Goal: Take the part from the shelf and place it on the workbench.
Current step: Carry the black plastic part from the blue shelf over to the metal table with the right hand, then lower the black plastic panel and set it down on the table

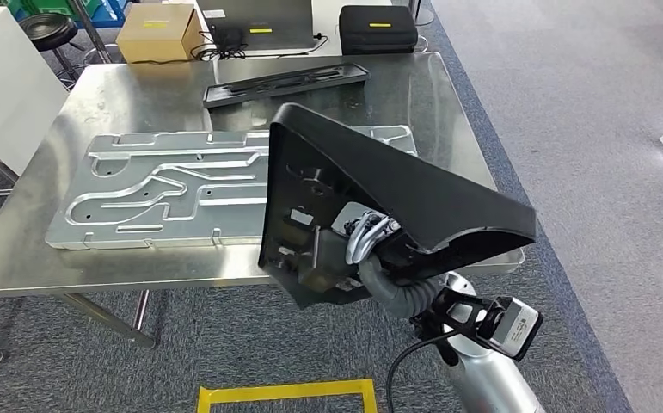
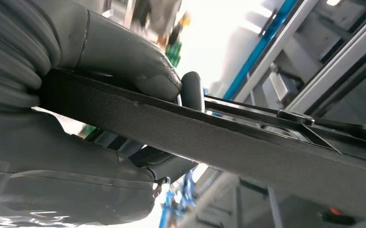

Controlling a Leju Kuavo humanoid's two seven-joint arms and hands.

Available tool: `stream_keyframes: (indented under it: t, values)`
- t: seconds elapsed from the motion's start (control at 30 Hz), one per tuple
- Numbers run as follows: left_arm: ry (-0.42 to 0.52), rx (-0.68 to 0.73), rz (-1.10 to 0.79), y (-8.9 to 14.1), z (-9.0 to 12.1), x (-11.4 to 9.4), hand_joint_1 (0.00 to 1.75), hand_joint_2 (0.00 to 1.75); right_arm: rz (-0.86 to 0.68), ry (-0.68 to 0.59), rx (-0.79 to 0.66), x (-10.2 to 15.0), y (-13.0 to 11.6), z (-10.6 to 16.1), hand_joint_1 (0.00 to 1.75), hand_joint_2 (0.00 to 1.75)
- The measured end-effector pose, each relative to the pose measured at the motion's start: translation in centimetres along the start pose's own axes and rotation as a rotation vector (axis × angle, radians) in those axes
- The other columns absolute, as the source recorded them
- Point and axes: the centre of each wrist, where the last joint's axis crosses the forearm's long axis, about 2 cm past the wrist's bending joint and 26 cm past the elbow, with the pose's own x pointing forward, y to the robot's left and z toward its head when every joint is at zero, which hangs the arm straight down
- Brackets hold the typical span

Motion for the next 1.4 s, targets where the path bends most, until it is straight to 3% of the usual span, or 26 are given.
stream_keyframes:
  t: [0.17, 0.3, 0.47, 0.6, 0.8, 0.97, 1.17, 1.4]
  values:
    - [-0.019, -0.007, -0.007, 0.1, -0.1, 0.2, 0.00, 1.75, 0.157, -0.047, -0.051, 0.4, -4.5, -2.6, 1.73, 1.75]
    - [-0.037, -0.021, -0.011, 0.0, -0.1, 0.3, 0.00, 1.75, 0.342, -0.013, -0.101, -0.2, -8.8, -4.6, 1.73, 1.75]
    - [-0.049, -0.030, -0.012, 0.1, -0.2, 0.5, 0.00, 1.75, 0.689, 0.139, -0.119, -2.3, -12.9, -6.8, 1.73, 1.75]
    - [-0.051, -0.038, -0.011, 0.0, -0.3, 0.7, 0.00, 1.75, 0.986, 0.302, -0.049, -4.1, -14.8, -9.5, 1.73, 1.75]
    - [-0.059, -0.050, -0.007, 0.0, -0.3, 0.9, 0.00, 1.75, 1.297, 0.650, 0.283, -8.9, -13.2, -12.7, 1.73, 1.75]
    - [-0.064, -0.072, 0.000, 0.0, -0.3, 0.9, 0.00, 1.75, 1.381, 0.872, 0.611, -12.4, -9.9, -11.5, 1.73, 1.75]
    - [-0.083, -0.096, -0.001, 0.0, -0.3, 0.8, 0.00, 1.75, 1.421, 0.945, 0.868, -14.0, -8.0, -8.9, 1.73, 1.75]
    - [-0.110, -0.118, -0.034, -0.3, -0.5, 1.4, 0.00, 1.75, 1.446, 0.950, 0.927, -14.5, -7.7, -6.5, 1.73, 1.75]
